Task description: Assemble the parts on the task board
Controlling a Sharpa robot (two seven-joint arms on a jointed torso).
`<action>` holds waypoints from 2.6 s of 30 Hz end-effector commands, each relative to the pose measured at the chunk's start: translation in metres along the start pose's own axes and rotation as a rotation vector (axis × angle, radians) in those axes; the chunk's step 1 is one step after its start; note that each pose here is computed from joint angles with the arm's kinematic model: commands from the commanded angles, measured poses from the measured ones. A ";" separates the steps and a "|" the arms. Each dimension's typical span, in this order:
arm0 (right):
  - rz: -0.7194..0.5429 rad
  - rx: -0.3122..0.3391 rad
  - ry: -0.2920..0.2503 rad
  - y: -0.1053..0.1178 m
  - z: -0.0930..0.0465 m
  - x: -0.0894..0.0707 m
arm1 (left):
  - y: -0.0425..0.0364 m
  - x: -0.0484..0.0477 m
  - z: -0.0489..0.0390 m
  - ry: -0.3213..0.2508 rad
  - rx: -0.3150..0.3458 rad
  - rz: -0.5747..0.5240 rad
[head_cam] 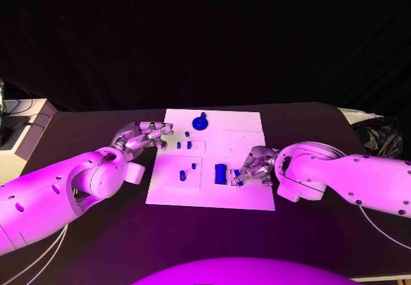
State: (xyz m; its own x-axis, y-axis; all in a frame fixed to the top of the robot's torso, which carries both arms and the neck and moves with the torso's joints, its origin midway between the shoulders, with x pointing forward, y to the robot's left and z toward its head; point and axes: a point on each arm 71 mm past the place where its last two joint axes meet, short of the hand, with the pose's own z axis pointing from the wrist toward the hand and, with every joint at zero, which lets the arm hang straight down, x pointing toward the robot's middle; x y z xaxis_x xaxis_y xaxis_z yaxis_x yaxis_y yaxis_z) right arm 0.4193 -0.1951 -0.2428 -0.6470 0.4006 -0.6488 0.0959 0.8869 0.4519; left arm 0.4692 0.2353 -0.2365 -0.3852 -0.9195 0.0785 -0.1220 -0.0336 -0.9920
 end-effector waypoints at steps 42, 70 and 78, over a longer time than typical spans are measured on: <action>0.163 0.080 0.061 -0.001 0.005 -0.003 | -0.0003 0.0025 0.0003 0.023 0.001 -0.004; 0.134 0.081 0.059 -0.002 0.008 0.001 | -0.0003 0.0017 -0.0001 0.021 0.000 -0.003; 0.139 0.075 0.059 0.000 0.008 0.002 | -0.0004 0.0013 -0.0004 0.020 0.000 -0.003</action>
State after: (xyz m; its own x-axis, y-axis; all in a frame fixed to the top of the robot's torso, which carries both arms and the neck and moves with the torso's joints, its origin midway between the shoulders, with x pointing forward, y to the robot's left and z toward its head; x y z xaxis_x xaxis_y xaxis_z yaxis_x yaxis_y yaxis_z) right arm 0.4254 -0.1948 -0.2481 -0.6620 0.5175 -0.5421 0.2532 0.8352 0.4881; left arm 0.4691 0.2363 -0.2369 -0.3878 -0.9184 0.0789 -0.1282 -0.0310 -0.9913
